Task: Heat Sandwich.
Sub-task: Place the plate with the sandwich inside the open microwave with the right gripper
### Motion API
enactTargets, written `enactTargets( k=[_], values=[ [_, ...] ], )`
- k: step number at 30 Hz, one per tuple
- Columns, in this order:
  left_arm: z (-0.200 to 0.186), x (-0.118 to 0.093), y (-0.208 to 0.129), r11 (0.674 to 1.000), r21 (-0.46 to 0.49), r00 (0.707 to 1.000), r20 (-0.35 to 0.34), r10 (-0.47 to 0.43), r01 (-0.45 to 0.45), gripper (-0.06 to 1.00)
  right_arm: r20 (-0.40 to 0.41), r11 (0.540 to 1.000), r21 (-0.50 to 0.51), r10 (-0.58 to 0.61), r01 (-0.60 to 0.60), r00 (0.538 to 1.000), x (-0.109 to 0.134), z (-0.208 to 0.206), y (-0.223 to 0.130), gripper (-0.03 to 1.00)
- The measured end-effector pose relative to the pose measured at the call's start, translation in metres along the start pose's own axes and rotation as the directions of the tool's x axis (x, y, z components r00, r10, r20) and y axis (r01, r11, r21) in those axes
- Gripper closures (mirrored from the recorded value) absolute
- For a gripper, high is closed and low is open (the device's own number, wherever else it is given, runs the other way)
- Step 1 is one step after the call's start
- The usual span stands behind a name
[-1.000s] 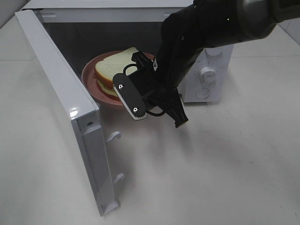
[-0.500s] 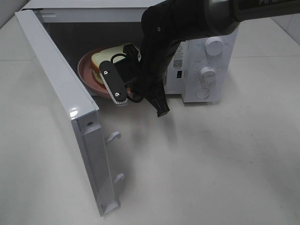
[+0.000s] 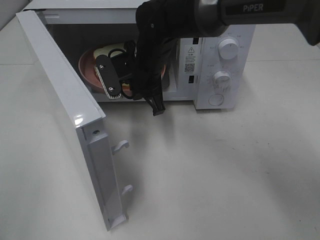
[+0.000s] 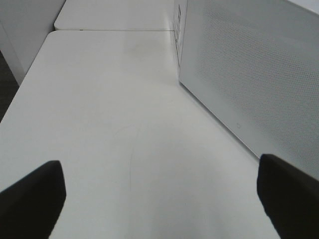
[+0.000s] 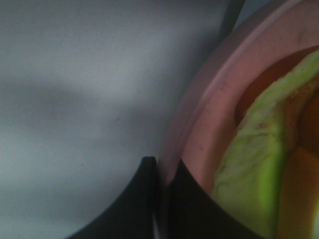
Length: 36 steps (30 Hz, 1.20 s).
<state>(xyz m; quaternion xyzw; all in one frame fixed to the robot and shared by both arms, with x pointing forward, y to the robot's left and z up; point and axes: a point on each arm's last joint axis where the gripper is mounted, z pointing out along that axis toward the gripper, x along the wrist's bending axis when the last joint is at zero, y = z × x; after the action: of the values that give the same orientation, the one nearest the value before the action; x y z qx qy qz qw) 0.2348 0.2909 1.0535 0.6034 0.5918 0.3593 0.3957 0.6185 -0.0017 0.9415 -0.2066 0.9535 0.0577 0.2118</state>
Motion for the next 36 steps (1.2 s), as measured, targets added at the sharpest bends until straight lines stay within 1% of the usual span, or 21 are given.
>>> enactTargets(
  k=[7,11,18,23,26,28,29,30,31,33,34,35,36],
  values=[
    [0.0,0.0,0.0,1.0,0.0,1.0,0.0,0.0,0.0,-0.03,0.004,0.999,0.009,0.053,-0.053,0.999,-0.009,0.009,0.002,0.92],
    [0.0,0.0,0.0,1.0,0.0,1.0,0.0,0.0,0.0,-0.03,0.039,0.997,0.019,0.074,-0.075,0.997,-0.02,0.016,0.001,0.92],
    [0.0,0.0,0.0,1.0,0.0,1.0,0.0,0.0,0.0,-0.03,0.062,0.996,0.019,0.088,-0.089,0.994,-0.029,0.021,-0.003,0.92],
    [0.0,0.0,0.0,1.0,0.0,1.0,0.0,0.0,0.0,-0.03,0.065,0.995,0.025,0.097,-0.099,0.993,-0.032,0.023,-0.008,0.92],
    [0.0,0.0,0.0,1.0,0.0,1.0,0.0,0.0,0.0,-0.03,0.066,0.994,0.026,0.1,-0.102,0.993,-0.032,0.024,-0.01,0.91],
    [0.0,0.0,0.0,1.0,0.0,1.0,0.0,0.0,0.0,-0.03,0.067,0.994,0.026,0.1,-0.102,0.993,-0.032,0.023,-0.01,0.88],
    [0.0,0.0,0.0,1.0,0.0,1.0,0.0,0.0,0.0,-0.03,0.071,0.994,0.024,0.102,-0.104,0.992,-0.033,0.023,-0.01,0.83],
    [0.0,0.0,0.0,1.0,0.0,1.0,0.0,0.0,0.0,-0.03,0.071,0.994,0.024,0.102,-0.104,0.992,-0.033,0.023,-0.01,0.83],
    [0.0,0.0,0.0,1.0,0.0,1.0,0.0,0.0,0.0,-0.03,0.073,0.994,0.023,0.108,-0.11,0.991,-0.033,0.023,-0.01,0.79],
    [0.0,0.0,0.0,1.0,0.0,1.0,0.0,0.0,0.0,-0.03,0.079,0.988,0.018,0.152,-0.154,0.985,-0.033,0.023,-0.01,0.71],
    [0.0,0.0,0.0,1.0,0.0,1.0,0.0,0.0,0.0,-0.03,0.082,0.987,0.017,0.161,-0.162,0.984,-0.034,0.023,-0.01,0.61],
    [0.0,0.0,0.0,1.0,0.0,1.0,0.0,0.0,0.0,-0.03,0.082,0.987,0.017,0.161,-0.162,0.984,-0.034,0.023,-0.01,0.61],
    [0.0,0.0,0.0,1.0,0.0,1.0,0.0,0.0,0.0,-0.03,0.083,0.984,0.017,0.173,-0.175,0.981,-0.034,0.022,-0.01,0.55]
  ],
)
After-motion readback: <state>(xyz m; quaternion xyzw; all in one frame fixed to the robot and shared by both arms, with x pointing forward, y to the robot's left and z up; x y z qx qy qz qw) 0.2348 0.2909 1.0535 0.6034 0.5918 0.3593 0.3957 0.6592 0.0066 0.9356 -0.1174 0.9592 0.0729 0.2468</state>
